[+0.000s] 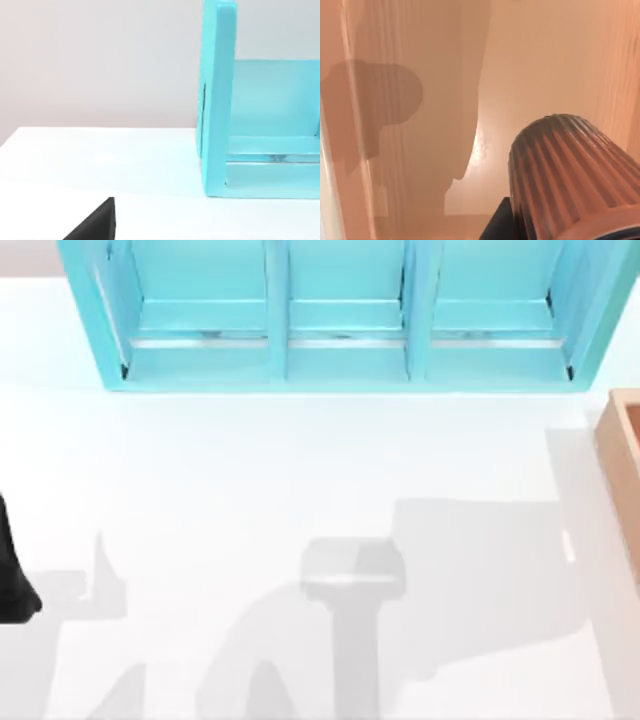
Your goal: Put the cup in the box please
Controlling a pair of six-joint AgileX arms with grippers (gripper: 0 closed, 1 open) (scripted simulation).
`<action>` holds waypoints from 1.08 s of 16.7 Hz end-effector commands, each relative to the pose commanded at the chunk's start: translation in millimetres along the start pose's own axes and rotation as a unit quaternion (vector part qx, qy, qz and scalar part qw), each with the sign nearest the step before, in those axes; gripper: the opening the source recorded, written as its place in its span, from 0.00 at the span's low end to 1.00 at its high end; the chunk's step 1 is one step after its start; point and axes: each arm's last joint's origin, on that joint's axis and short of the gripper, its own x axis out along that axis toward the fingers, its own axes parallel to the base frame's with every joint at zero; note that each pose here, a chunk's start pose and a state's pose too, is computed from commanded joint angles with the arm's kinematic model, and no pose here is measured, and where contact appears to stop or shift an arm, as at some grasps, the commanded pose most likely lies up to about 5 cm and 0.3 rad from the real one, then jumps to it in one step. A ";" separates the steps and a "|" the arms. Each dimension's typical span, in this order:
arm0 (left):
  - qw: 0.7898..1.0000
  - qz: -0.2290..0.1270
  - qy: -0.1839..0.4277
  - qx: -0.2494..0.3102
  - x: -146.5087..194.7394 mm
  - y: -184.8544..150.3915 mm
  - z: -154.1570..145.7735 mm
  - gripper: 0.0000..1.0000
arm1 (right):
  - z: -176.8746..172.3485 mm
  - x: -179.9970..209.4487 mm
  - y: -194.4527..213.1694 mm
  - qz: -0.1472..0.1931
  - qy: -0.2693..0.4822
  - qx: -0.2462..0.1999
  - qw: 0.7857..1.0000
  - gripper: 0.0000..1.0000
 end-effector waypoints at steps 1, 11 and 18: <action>1.000 0.000 0.000 0.000 0.0 0.0 0.0 1.00 | 0.0 0.0 0.0 0.000 0.000 0.000 1.000 0.00; 1.000 0.000 0.000 0.000 0.0 0.0 0.0 1.00 | 0.8 49.5 0.5 0.000 -0.001 0.000 1.000 0.00; 1.000 0.000 0.000 0.000 0.0 0.0 0.0 1.00 | -0.8 65.0 0.8 0.000 0.000 0.000 1.000 0.00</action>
